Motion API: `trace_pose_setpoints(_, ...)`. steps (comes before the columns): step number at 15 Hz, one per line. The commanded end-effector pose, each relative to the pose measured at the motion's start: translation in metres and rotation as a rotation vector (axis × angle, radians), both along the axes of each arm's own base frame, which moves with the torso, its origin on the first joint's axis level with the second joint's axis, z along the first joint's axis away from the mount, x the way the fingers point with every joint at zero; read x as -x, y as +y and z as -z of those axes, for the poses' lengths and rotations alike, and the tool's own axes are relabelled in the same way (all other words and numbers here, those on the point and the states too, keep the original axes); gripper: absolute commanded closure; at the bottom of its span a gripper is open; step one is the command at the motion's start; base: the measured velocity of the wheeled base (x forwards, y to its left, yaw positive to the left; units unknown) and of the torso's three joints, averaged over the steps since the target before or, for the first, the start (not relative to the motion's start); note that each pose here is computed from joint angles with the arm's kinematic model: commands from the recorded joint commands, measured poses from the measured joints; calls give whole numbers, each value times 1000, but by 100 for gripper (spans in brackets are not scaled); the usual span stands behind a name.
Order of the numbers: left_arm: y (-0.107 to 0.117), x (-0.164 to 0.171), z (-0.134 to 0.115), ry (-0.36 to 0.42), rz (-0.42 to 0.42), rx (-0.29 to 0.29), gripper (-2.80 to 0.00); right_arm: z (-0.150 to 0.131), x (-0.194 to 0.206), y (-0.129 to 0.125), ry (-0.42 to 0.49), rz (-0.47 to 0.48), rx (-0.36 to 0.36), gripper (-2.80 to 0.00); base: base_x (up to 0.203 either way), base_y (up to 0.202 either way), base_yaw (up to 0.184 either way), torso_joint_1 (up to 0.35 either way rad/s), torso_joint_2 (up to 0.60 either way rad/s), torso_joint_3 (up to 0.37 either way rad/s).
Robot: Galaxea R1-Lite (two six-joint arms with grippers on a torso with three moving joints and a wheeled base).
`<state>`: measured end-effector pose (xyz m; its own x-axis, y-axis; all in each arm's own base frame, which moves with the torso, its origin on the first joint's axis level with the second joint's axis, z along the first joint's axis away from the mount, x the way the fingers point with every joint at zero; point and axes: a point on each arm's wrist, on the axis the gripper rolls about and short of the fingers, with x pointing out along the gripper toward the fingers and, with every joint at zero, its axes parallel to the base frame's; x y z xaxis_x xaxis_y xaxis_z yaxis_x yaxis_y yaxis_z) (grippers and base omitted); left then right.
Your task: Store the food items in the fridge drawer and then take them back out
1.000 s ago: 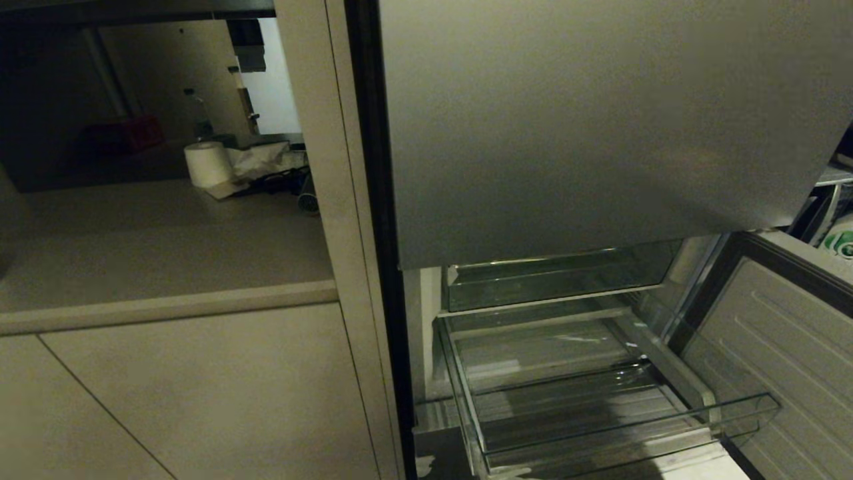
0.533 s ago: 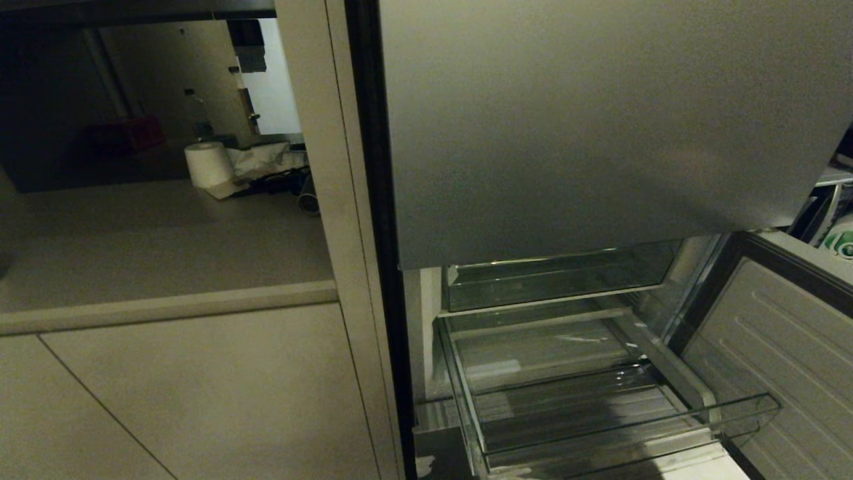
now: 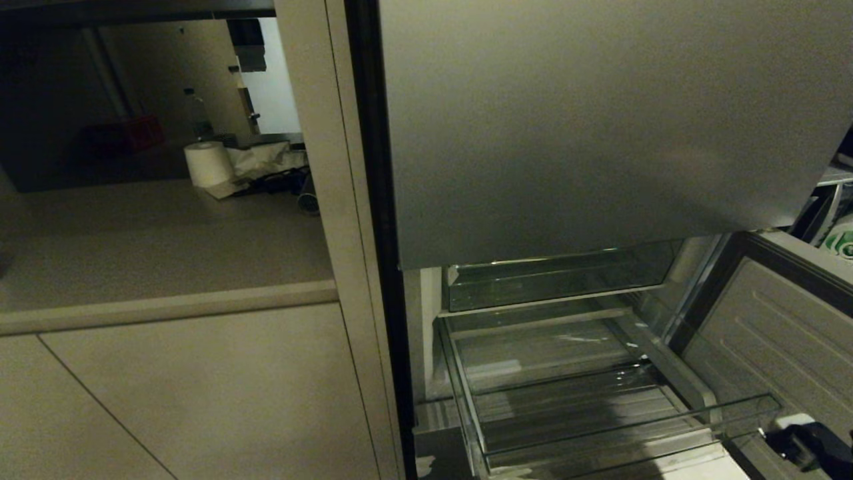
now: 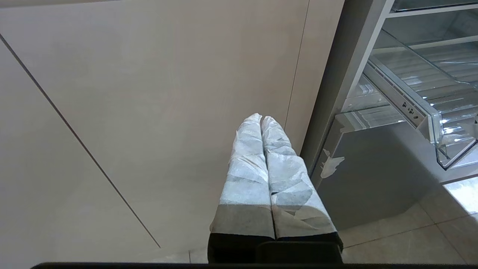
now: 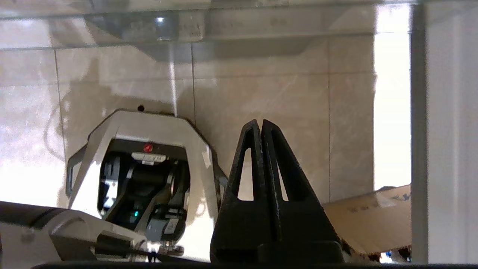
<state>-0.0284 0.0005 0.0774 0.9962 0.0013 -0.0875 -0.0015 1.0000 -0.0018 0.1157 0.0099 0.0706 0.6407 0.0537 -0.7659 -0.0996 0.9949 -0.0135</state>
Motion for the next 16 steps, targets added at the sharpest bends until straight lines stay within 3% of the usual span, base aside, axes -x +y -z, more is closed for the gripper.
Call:
trace_pose_setpoints(1,0,0,0,1,0,0,0,12,-27,3,109,-12,-5,0,0,0,0,0,0,0)
trace_pose_setpoints(9,0,0,0,1,0,0,0,15,-89,9,116,-24,-26,0,0,0,0,0,0,0)
trace_pose_setpoints(11,0,0,0,1,0,0,0,15,-105,10,99,-48,-59,0,0,0,0,0,0,0)
trace_pose_setpoints(16,0,0,0,1,0,0,0,9,-150,15,-65,-96,-107,0,0,0,0,0,0,0)
